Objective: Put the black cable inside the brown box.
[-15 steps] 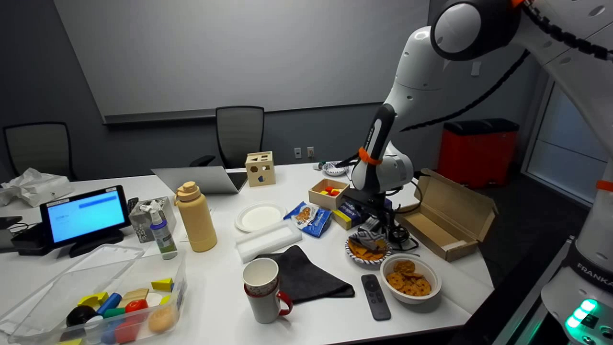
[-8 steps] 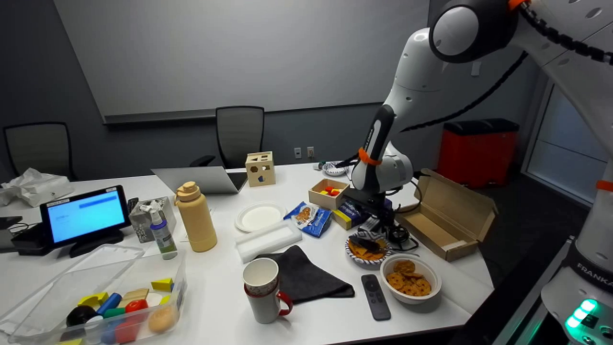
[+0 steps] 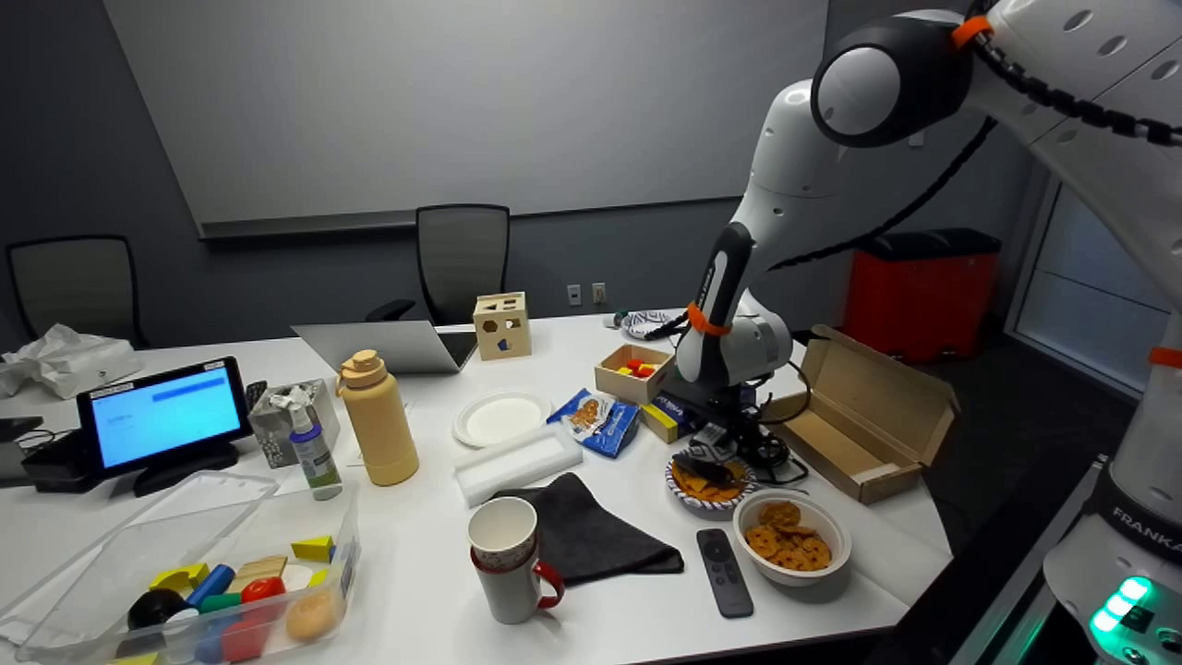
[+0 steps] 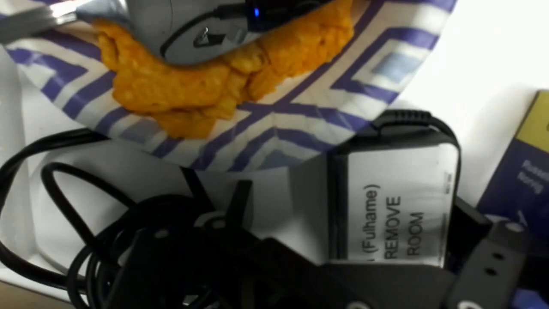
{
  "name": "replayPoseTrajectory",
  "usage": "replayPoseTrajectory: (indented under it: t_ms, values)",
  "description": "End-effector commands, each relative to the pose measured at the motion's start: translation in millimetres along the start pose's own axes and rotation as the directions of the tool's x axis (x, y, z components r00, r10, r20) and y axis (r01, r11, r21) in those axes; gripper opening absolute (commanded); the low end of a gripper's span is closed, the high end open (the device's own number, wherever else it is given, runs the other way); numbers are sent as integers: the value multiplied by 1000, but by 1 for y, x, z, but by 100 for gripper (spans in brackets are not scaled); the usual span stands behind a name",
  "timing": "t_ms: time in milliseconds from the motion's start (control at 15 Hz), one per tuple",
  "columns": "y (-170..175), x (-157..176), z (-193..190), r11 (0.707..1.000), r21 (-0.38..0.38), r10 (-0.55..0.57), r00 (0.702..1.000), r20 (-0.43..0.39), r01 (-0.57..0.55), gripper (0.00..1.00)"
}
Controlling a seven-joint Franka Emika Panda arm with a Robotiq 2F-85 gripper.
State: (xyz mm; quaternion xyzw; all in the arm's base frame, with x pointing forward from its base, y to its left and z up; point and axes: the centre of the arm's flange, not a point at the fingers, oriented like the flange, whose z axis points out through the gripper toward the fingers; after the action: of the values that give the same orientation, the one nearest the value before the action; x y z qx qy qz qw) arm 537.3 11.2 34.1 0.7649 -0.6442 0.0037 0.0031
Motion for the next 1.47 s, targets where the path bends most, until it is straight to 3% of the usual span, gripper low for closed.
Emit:
replayPoseTrajectory:
  t_ms: [0,400,667,867,1400]
  values:
    - [-7,0,13,1000,-22,-16,1000,-20,15,75]
    - [-11,-1,8,999,-18,-28,999,-30,27,31]
    - [-5,-2,11,999,-39,-29,999,-28,27,28]
    - [-6,-7,-8,998,-55,-33,999,-34,32,27]
    - [-4,-21,-60,970,-215,-124,990,-59,109,27]
